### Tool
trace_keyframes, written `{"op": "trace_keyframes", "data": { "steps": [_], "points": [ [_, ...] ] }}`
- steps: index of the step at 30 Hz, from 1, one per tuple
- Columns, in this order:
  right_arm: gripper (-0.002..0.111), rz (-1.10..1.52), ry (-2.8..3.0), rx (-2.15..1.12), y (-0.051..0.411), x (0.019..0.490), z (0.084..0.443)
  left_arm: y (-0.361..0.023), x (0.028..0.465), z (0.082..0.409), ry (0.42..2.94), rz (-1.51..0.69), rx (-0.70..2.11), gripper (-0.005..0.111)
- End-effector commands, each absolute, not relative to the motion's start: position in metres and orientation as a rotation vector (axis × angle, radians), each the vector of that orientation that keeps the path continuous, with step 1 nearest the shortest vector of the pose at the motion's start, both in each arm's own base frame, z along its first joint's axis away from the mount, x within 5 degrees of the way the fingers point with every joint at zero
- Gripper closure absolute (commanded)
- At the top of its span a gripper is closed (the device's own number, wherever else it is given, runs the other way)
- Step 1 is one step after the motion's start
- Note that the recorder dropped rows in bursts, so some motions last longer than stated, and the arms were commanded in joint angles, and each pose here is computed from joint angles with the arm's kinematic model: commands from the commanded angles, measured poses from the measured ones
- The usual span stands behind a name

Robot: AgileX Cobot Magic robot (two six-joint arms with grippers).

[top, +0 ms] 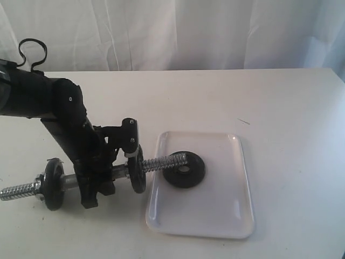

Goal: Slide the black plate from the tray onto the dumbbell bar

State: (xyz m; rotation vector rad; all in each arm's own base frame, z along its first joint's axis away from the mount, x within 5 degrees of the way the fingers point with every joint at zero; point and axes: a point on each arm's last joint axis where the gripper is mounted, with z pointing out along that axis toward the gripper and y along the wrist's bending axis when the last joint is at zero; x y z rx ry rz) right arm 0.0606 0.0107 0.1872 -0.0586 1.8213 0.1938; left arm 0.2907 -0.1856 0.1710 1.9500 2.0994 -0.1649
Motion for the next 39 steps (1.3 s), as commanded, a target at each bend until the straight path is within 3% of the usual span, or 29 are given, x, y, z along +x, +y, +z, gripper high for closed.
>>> {"op": "trace_keyframes", "data": {
  "steps": [1,17,25,33,39],
  "points": [
    [0.108,0.184,1.808,-0.06,0.01,0.061,0.187,-0.188,0.287,0.207,2.043,-0.188,1.841,0.107],
    [0.108,0.184,1.808,-0.06,0.01,0.061,0.187,-0.181,0.271,0.245,2.019,-0.221,1.754,0.107],
    [0.108,0.184,1.808,-0.06,0.01,0.061,0.187,-0.177,0.263,0.239,2.075,-0.249,1.758,0.107],
    [0.108,0.184,1.808,-0.06,0.01,0.061,0.187,-0.168,0.251,0.213,2.121,-0.222,1.715,0.107],
    [0.108,0.184,1.808,-0.06,0.01,0.061,0.187,-0.163,0.244,0.227,2.103,-0.211,1.647,0.107]
  ]
}}
